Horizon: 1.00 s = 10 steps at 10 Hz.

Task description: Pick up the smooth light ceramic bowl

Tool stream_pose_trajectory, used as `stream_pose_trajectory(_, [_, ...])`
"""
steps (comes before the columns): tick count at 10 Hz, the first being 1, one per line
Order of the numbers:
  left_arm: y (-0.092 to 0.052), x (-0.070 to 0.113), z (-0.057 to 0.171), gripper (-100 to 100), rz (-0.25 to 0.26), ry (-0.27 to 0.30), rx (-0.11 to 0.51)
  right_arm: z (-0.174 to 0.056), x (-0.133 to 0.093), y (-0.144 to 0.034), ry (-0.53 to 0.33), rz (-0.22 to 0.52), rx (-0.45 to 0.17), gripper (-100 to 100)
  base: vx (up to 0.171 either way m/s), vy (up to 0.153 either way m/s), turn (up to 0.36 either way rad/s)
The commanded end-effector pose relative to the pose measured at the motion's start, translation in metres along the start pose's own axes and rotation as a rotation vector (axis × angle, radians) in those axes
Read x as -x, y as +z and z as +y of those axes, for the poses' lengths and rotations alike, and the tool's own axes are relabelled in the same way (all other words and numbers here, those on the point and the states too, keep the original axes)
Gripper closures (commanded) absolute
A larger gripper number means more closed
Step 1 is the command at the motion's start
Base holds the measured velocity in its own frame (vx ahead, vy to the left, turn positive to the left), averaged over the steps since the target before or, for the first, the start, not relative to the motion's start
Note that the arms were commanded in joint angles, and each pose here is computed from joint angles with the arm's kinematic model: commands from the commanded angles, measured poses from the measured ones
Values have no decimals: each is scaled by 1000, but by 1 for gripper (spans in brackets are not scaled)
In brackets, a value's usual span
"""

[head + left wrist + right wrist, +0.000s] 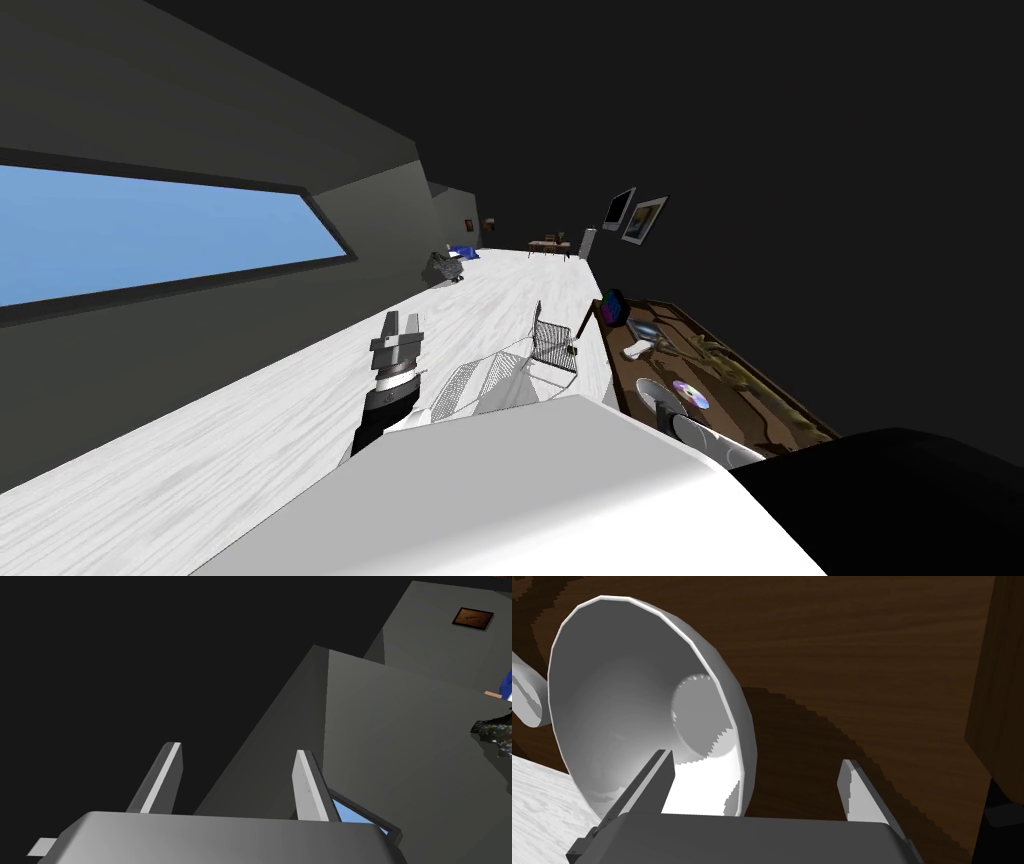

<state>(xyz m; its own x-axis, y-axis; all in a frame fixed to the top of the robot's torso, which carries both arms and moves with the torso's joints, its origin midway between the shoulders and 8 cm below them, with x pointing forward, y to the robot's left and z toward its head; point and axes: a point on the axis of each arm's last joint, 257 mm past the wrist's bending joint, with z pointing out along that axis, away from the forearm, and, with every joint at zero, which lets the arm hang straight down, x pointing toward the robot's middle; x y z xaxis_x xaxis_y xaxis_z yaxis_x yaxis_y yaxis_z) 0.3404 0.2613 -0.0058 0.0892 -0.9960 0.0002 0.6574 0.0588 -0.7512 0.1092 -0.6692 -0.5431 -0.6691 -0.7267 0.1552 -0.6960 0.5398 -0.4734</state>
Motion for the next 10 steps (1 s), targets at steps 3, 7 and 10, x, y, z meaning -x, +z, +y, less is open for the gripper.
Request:
stream_pose_trajectory(3, [0, 0, 0, 0, 0, 0, 0, 1, -9, -1, 77, 13, -6, -100, -70, 13, 131])
stream_pose_trajectory(7, [0, 0, 0, 0, 0, 0, 0, -4, -9, -1, 69, 15, -15, 100, 1, -1, 0])
stream_pose_trajectory(10, [0, 0, 0, 0, 0, 0, 0, -4, -9, -1, 70, 14, -14, 0, 0, 0, 0])
